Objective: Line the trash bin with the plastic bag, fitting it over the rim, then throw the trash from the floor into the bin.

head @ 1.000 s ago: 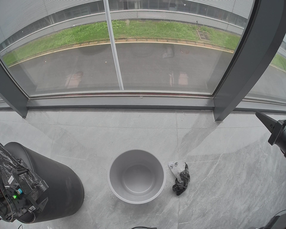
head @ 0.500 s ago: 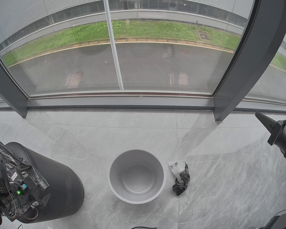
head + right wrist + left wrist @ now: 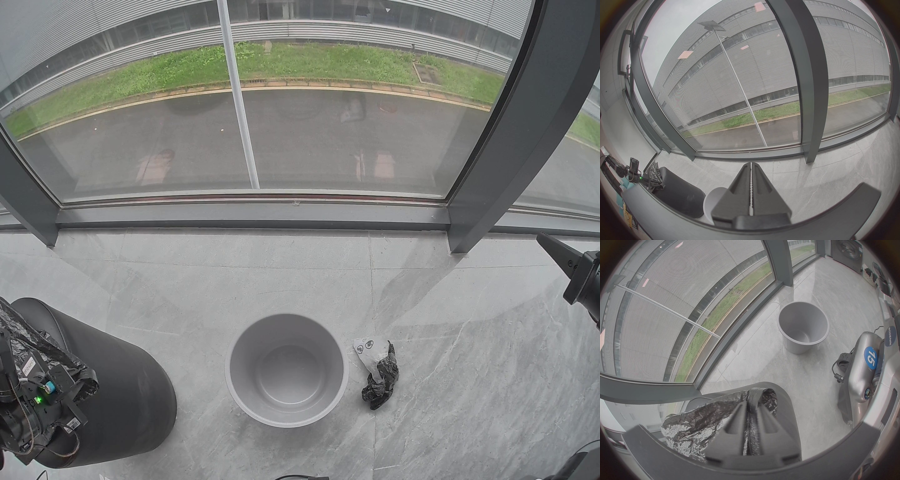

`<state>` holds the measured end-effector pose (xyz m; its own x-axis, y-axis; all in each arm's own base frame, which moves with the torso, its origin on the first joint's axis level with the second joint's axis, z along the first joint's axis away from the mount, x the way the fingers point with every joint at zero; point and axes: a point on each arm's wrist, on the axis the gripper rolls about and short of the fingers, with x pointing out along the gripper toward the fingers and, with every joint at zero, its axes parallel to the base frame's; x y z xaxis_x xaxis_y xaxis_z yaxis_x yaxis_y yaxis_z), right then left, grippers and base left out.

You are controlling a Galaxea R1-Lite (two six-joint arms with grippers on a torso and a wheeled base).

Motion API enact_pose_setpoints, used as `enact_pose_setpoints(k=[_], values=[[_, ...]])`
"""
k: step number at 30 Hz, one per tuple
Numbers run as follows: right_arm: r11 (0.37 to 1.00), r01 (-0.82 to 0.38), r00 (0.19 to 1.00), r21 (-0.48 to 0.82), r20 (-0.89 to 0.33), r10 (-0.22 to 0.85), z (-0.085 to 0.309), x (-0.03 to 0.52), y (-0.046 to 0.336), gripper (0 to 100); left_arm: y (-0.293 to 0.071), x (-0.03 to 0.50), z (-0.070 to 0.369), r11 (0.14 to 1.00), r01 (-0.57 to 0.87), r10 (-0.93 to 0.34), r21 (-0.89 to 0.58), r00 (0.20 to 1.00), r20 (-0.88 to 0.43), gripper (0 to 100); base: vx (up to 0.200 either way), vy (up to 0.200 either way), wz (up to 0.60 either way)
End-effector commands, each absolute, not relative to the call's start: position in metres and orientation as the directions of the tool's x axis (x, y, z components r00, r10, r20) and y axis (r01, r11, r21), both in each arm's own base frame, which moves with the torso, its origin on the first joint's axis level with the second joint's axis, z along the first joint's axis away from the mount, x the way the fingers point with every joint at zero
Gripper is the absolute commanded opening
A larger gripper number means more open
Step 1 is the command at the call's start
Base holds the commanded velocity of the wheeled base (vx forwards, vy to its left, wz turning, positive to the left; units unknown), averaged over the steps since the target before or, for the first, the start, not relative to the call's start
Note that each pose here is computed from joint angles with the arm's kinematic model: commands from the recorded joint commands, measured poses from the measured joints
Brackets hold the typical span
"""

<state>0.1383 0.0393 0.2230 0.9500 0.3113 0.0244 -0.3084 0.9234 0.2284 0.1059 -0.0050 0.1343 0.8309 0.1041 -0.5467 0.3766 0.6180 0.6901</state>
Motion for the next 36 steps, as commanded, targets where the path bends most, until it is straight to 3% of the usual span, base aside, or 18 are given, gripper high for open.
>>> enact_pose_setpoints(k=[1, 6, 10, 12, 15, 17, 18, 19, 20, 21, 25, 27, 31, 32, 33, 34, 35, 36], values=[[0.923, -0.311, 0.950, 0.228, 0.031, 0.312, 0.224, 0.136, 0.039, 0, -0.005, 0.104, 0.133, 0.620, 0.374, 0.104, 0.690, 0.832, -0.545, 0, 0.000, 0.000, 0.00], [0.923, -0.311, 0.950, 0.227, 0.031, 0.312, 0.224, 0.136, 0.039, 0, -0.005, 0.104, 0.134, 0.636, 0.364, 0.101, 0.680, 0.835, -0.541, 0, 0.000, 0.000, 0.00], [0.923, -0.311, 0.950, 0.225, 0.031, 0.312, 0.223, 0.136, 0.039, 0, -0.005, 0.104, 0.137, 0.704, 0.325, 0.087, 0.631, 0.843, -0.531, 0, 0.000, 0.000, 0.00], [0.923, -0.311, 0.950, 0.225, 0.032, 0.312, 0.224, 0.136, 0.039, 0, -0.006, 0.107, 0.144, 0.785, 0.279, 0.047, 0.553, 0.864, -0.501, 0, 0.000, 0.000, 0.00], [0.923, -0.312, 0.949, 0.225, 0.031, 0.314, 0.223, 0.136, 0.039, 0, -0.009, 0.111, 0.166, 0.944, 0.156, -0.033, 0.290, 0.922, -0.387, 0, 0.000, 0.000, 0.00], [0.923, -0.312, 0.949, 0.225, 0.029, 0.314, 0.223, 0.136, 0.039, 0, -0.009, 0.110, 0.182, 0.995, 0.073, -0.050, 0.073, 0.958, -0.281, 0, 0.000, 0.000, 0.00], [0.923, -0.312, 0.949, 0.225, 0.029, 0.314, 0.223, 0.136, 0.039, 0, -0.009, 0.110, 0.182, 0.995, 0.073, -0.050, 0.073, 0.958, -0.281, 0, 0.000, 0.000, 0.00], [0.923, -0.312, 0.949, 0.227, 0.025, 0.315, 0.222, 0.137, 0.039, 0, -0.009, 0.108, 0.202, 0.980, 0.020, -0.050, -0.198, 0.988, -0.147, 0, 0.000, 0.000, 0.00], [0.923, -0.312, 0.949, 0.227, 0.025, 0.315, 0.222, 0.137, 0.039, 0, -0.008, 0.107, 0.208, 0.962, 0.014, -0.045, -0.273, 0.993, -0.110, 0, 0.000, 0.000, 0.00], [0.923, -0.313, 0.948, 0.226, 0.021, 0.317, 0.221, 0.136, 0.040, 0, -0.007, 0.102, 0.221, 0.893, 0.019, -0.032, -0.449, 0.999, -0.021, 0, 0.000, 0.000, 0.00], [0.922, -0.315, 0.948, 0.225, 0.023, 0.318, 0.221, 0.136, 0.040, 0, -0.005, 0.088, 0.251, 0.648, 0.105, -0.033, -0.755, 0.993, 0.110, 0, 0.000, 0.000, 0.00], [0.922, -0.315, 0.948, 0.225, 0.023, 0.318, 0.221, 0.135, 0.039, 0, -0.006, 0.080, 0.257, 0.534, 0.130, -0.079, -0.836, 0.991, 0.104, 0, 0.000, 0.000, 0.00], [0.922, -0.315, 0.948, 0.225, 0.023, 0.318, 0.221, 0.135, 0.039, 0, -0.010, 0.061, 0.263, 0.328, 0.170, -0.322, -0.929, 0.945, 0.059, 0, 0.000, 0.000, 0.00], [0.922, -0.315, 0.948, 0.225, 0.023, 0.318, 0.221, 0.135, 0.039, 0, -0.010, 0.061, 0.263, 0.328, 0.170, -0.322, -0.929, 0.945, 0.059, 0, 0.000, 0.000, 0.00], [0.923, -0.315, 0.948, 0.223, 0.021, 0.318, 0.221, 0.135, 0.040, 0, -0.014, 0.055, 0.263, 0.258, 0.182, -0.479, -0.949, 0.877, 0.038, 0, 0.000, 0.000, 0.00], [0.923, -0.315, 0.948, 0.223, 0.021, 0.318, 0.221, 0.135, 0.040, 0, -0.014, 0.055, 0.263, 0.258, 0.182, -0.479, -0.949, 0.877, 0.038, 0, 0.000, 0.000, 0.00], [0.923, -0.316, 0.947, 0.221, 0.021, 0.319, 0.221, 0.135, 0.040, 0, -0.017, 0.055, 0.261, 0.224, 0.197, -0.627, -0.954, 0.779, 0.014, 0, 0.000, 0.000, 0.00], [0.923, -0.315, 0.948, 0.220, 0.021, 0.318, 0.221, 0.135, 0.040, 0, -0.018, 0.055, 0.260, 0.211, 0.204, -0.681, -0.956, 0.733, 0.006, 0, 0.000, 0.000, 0.00]])
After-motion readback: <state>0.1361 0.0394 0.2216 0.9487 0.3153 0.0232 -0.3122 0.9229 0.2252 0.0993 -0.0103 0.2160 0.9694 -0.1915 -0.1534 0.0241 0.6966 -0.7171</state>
